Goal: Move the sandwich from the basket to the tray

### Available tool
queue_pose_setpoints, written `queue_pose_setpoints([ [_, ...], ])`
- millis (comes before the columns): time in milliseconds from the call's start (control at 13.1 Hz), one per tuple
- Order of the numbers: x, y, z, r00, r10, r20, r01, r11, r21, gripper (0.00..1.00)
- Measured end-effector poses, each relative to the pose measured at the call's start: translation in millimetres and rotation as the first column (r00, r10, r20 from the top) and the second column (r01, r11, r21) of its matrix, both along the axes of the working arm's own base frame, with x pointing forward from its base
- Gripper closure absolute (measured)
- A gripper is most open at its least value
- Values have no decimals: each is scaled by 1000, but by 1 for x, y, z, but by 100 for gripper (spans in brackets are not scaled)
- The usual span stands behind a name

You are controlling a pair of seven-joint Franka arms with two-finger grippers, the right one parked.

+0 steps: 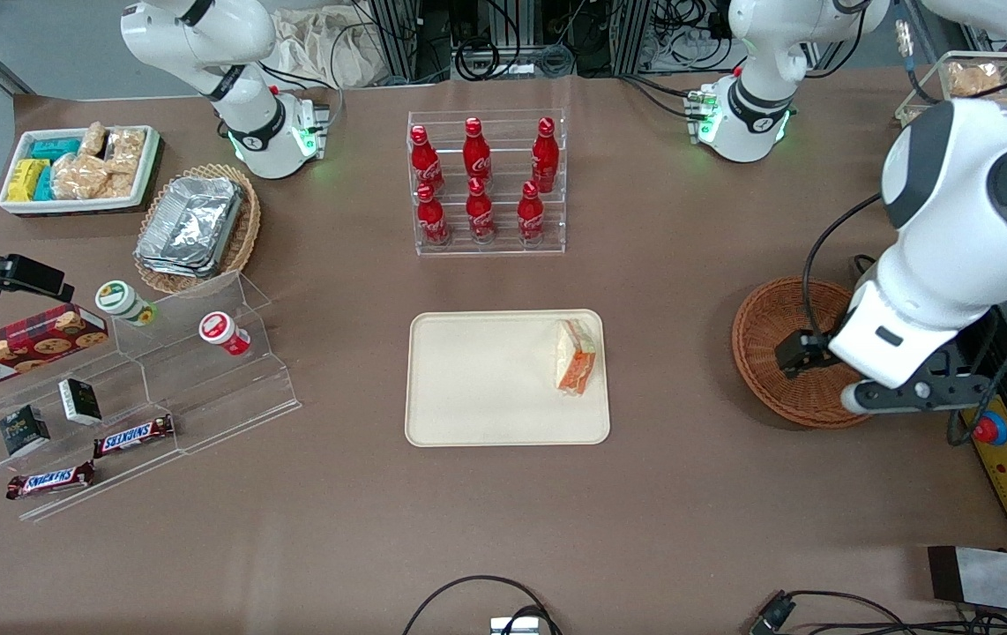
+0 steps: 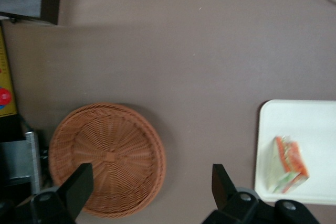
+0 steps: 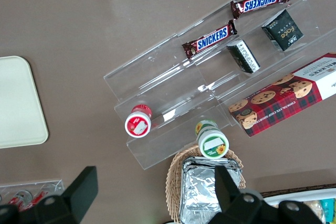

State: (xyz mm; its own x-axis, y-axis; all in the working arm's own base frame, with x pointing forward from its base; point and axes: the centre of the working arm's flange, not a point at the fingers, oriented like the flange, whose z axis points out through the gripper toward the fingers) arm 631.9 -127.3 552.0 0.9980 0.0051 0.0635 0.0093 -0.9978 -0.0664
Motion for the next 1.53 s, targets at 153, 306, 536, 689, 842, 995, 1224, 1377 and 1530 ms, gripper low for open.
queue_pose_setpoints([
  [153,-16,21,11,1000,-26,-3,26,999,22,0],
  [306,-33,45,26,999,-43,-13,44,998,42,0],
  [536,-52,76,54,997,-72,-12,73,997,25,0],
  [689,-62,91,68,994,-108,-19,108,994,16,0],
  [842,-72,99,79,989,-141,-34,142,990,18,0],
  [995,-81,102,89,983,-176,-52,177,984,18,0],
  [1224,-90,104,98,979,-192,-68,193,981,16,0],
  [1377,-93,104,103,979,-194,-62,195,981,17,0],
  [1530,-95,102,105,979,-197,-60,198,980,10,0],
])
